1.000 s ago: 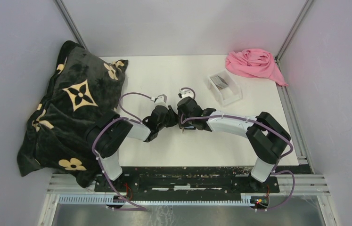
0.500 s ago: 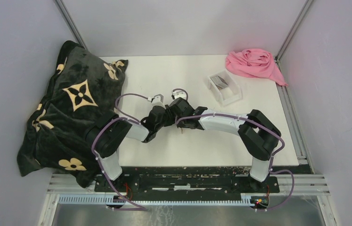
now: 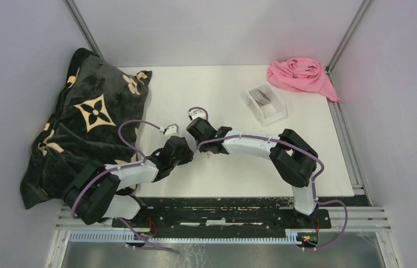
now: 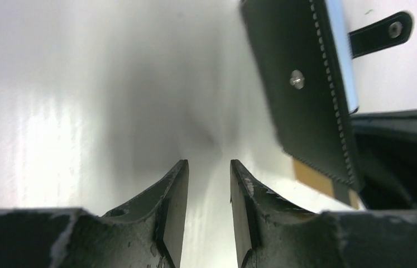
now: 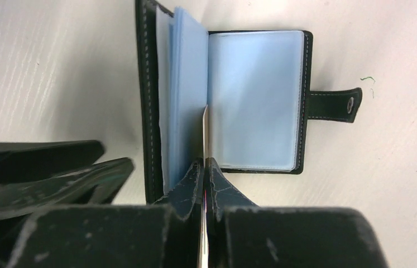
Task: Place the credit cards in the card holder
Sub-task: Adjust the card holder at the center of the board.
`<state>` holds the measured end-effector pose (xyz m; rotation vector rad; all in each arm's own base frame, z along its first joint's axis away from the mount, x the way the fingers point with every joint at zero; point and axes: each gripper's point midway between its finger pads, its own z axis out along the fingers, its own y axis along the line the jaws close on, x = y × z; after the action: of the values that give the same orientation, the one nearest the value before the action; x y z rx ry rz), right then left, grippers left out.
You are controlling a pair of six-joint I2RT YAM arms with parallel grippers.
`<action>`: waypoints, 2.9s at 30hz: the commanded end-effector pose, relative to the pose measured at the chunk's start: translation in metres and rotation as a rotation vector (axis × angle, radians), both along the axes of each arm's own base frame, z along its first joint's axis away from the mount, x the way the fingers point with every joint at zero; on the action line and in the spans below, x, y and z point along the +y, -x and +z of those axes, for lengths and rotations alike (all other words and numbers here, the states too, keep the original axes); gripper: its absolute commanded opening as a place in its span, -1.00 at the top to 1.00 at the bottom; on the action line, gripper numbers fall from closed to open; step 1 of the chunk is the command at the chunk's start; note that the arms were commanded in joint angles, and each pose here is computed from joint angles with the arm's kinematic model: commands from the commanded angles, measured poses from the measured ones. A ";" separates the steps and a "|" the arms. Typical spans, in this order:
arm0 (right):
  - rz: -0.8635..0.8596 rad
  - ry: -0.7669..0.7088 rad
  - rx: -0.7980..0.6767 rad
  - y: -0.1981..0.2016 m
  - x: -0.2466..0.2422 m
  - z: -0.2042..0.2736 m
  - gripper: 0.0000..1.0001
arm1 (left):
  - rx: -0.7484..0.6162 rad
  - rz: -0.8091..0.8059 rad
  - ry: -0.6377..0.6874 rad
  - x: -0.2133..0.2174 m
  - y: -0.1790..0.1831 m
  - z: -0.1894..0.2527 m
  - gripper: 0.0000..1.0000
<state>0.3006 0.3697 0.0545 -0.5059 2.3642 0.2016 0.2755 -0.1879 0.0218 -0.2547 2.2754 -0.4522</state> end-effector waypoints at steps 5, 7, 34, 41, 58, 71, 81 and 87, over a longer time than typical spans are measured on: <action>0.022 0.031 -0.024 0.002 0.011 -0.005 0.98 | -0.037 0.128 -0.072 0.045 0.018 0.026 0.16; 0.028 0.033 -0.023 0.004 0.013 -0.007 0.98 | -0.075 0.148 -0.044 0.047 0.016 0.038 0.16; 0.051 0.035 0.025 0.027 0.022 -0.036 0.98 | -0.370 0.289 0.374 0.021 -0.029 0.144 0.33; 0.050 0.031 0.031 0.029 0.022 -0.040 0.98 | -0.375 0.308 0.396 0.022 -0.037 0.147 0.40; 0.055 0.020 0.049 0.032 0.023 -0.048 0.98 | -0.291 0.289 0.481 0.010 -0.069 0.114 0.44; 0.054 0.018 0.052 0.034 0.022 -0.047 0.98 | -0.168 0.240 0.422 0.001 -0.062 0.073 0.46; 0.049 0.018 0.048 0.032 0.019 -0.045 0.98 | -0.124 0.266 0.310 0.024 -0.040 0.052 0.47; 0.052 0.013 0.044 0.031 0.019 -0.041 0.98 | -0.092 0.273 0.276 0.031 -0.030 0.036 0.47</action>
<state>0.2927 0.4000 0.0491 -0.5169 2.2874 0.2392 0.3088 -0.1665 0.0636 -0.6814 2.0425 -0.6775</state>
